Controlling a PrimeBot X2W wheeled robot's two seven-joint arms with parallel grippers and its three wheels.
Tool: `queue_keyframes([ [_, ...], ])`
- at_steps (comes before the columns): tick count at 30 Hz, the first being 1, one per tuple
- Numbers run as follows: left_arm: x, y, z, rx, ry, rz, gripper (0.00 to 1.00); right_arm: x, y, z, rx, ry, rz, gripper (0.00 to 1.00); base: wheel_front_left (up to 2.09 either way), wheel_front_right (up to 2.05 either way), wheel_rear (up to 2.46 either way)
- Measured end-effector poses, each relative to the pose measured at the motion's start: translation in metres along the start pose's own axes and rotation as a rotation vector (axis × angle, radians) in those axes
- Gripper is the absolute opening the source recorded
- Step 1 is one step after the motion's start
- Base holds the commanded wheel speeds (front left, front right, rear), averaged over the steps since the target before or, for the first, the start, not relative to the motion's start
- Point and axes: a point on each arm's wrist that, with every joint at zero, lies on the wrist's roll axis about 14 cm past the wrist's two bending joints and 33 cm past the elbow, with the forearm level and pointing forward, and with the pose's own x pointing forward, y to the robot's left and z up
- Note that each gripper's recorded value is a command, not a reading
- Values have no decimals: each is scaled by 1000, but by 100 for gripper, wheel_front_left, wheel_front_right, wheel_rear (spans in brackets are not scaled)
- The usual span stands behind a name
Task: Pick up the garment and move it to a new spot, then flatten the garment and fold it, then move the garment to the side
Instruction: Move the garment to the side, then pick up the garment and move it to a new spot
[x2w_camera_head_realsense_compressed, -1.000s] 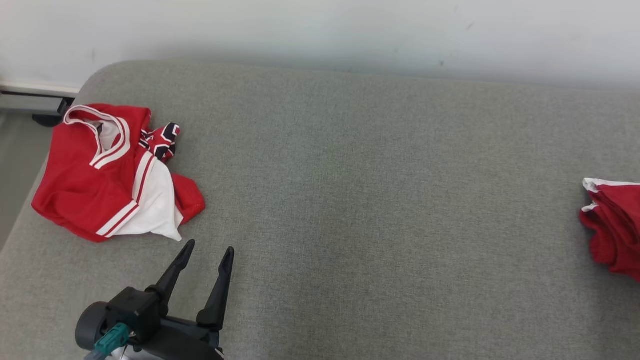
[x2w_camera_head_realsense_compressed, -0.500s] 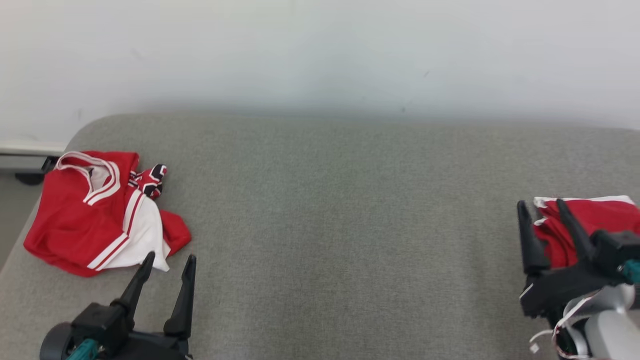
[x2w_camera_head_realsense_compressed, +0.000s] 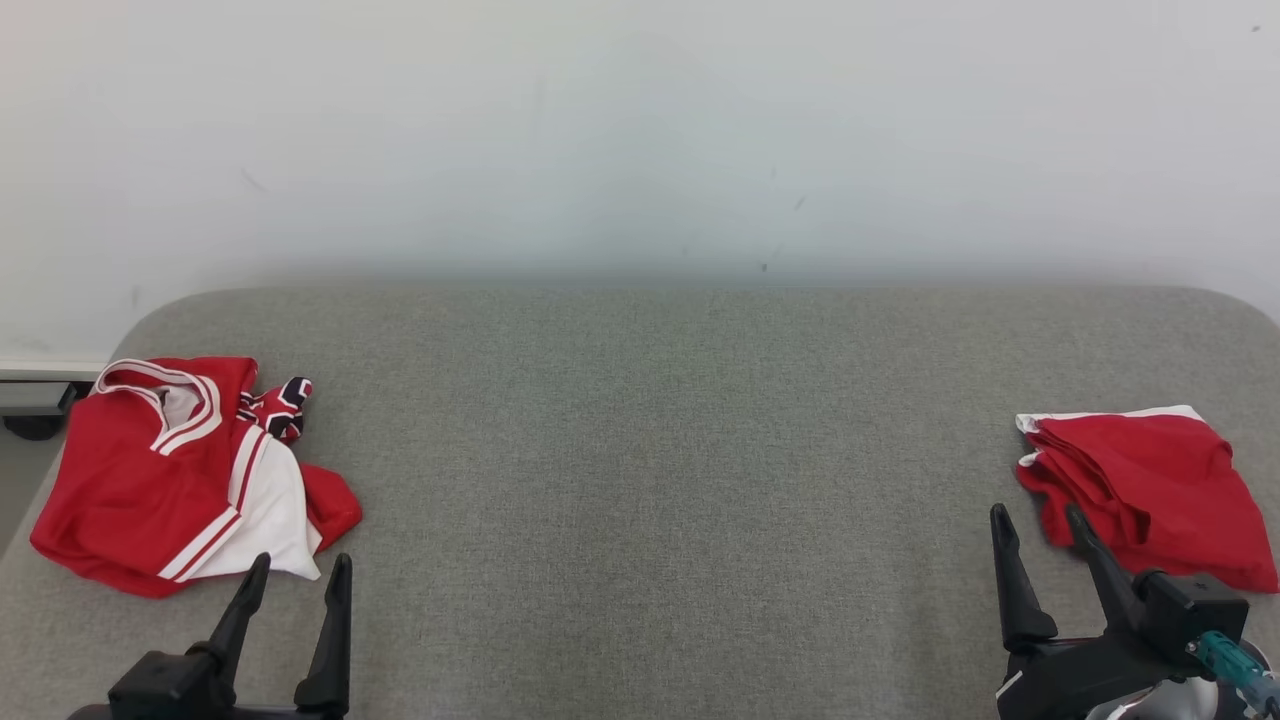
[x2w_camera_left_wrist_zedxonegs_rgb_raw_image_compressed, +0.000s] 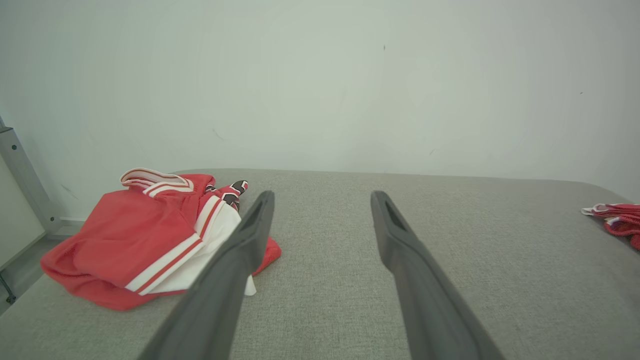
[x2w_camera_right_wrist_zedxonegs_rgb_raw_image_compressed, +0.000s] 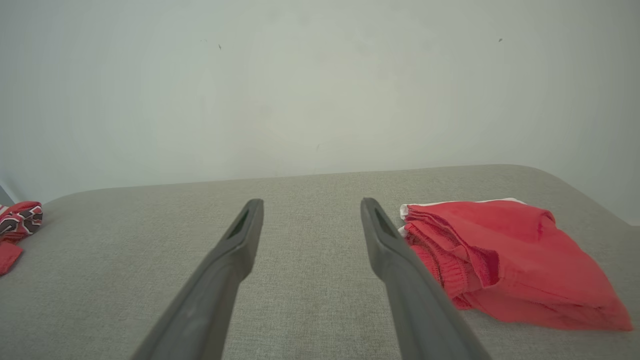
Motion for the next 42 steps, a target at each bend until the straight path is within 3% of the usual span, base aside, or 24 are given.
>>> queue_keyframes([
  [19,-7,1,2,-18,-10,32,100,4,16,-1,-2,-4,46,100,0,0,0],
  [27,-27,23,4,-4,-10,112,100,15,63,-10,5,29,185,100,0,0,0],
  [35,-67,61,-2,1,10,264,100,24,130,-19,27,62,372,100,0,0,0],
  [42,-98,85,3,8,0,374,100,30,168,-23,28,79,476,100,0,0,0],
])
